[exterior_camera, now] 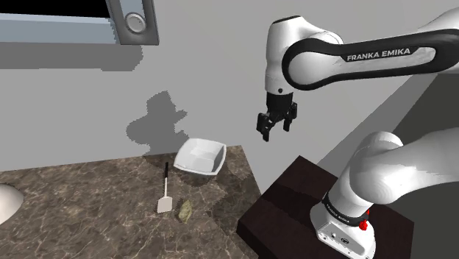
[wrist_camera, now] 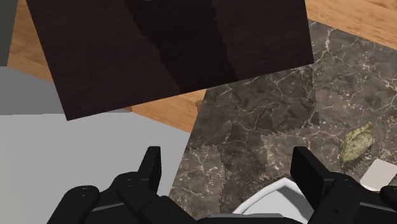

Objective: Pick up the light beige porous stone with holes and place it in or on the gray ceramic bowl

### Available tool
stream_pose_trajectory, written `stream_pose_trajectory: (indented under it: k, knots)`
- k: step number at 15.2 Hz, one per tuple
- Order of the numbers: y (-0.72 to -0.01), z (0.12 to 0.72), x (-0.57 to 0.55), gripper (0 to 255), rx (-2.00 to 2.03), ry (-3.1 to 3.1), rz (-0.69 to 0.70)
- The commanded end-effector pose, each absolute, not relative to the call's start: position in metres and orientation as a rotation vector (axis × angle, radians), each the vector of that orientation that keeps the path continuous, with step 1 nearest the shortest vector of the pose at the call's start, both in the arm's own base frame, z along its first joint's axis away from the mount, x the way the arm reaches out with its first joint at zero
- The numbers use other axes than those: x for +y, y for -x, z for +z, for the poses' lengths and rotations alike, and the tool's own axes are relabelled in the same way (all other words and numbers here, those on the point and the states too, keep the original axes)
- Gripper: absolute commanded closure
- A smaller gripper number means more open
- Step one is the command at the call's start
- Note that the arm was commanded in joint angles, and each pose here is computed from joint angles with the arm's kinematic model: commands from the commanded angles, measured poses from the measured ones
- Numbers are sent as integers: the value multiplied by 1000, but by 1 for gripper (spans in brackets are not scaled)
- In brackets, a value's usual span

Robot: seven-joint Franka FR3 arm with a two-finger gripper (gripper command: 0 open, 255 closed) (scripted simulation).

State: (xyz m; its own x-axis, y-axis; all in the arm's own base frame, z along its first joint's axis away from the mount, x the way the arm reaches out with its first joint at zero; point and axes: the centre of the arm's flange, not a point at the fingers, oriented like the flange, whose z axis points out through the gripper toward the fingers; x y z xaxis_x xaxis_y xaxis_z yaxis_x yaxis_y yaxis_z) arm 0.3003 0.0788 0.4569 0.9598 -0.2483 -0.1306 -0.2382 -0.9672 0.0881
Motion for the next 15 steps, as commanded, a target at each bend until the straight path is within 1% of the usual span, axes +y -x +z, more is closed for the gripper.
stream_pose_trajectory:
  k: [1,15]
  knots:
    - [-303,437,98,0,-397,-3035,-187]
    - [-337,307,226,0,-509,-2992,-12]
